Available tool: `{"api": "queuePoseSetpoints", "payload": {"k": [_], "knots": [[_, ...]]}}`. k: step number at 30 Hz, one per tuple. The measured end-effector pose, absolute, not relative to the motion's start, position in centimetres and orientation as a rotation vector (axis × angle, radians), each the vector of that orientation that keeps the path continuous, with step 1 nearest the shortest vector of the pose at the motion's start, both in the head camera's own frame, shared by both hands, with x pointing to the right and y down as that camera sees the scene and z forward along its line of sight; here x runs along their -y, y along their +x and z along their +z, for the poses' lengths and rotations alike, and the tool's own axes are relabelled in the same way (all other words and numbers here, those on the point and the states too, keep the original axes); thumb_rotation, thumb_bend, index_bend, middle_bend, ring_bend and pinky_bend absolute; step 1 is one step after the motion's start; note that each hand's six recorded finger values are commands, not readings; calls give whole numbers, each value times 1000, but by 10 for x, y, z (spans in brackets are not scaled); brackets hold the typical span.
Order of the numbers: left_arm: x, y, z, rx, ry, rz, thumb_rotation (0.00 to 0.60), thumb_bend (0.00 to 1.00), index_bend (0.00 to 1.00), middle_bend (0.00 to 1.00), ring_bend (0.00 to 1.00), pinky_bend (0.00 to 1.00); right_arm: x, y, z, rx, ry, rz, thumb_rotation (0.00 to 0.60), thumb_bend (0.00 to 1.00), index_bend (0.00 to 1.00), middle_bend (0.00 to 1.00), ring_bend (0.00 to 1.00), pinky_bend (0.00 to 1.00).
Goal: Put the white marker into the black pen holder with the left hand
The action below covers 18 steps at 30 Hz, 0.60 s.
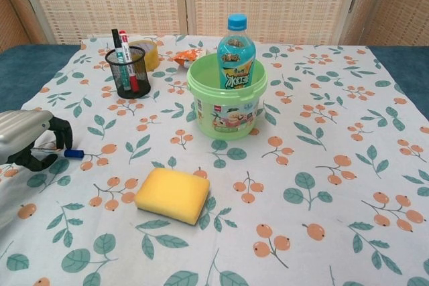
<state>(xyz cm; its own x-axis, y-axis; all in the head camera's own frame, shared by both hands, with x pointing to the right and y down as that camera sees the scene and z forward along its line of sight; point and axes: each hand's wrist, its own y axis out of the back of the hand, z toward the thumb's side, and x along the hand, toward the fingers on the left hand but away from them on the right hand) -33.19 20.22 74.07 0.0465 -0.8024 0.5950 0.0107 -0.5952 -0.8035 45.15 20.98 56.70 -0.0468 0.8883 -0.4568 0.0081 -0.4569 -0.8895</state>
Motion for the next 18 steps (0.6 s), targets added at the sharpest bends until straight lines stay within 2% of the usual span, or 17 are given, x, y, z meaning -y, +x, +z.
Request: {"api": "queuePoseSetpoints", "payload": {"k": [8, 18], "knots": [[-193, -331, 724, -835, -1642, -1569, 600, 406, 499, 539, 236, 236, -210, 451, 566, 989, -1533, 1581, 600, 128, 209, 31, 73, 0], [-152, -319, 674, -1144, -1689, -1350, 600, 404, 509, 573, 264, 277, -208, 457, 562, 1022, -1544, 1563, 600, 128, 208, 31, 73, 0]]}}
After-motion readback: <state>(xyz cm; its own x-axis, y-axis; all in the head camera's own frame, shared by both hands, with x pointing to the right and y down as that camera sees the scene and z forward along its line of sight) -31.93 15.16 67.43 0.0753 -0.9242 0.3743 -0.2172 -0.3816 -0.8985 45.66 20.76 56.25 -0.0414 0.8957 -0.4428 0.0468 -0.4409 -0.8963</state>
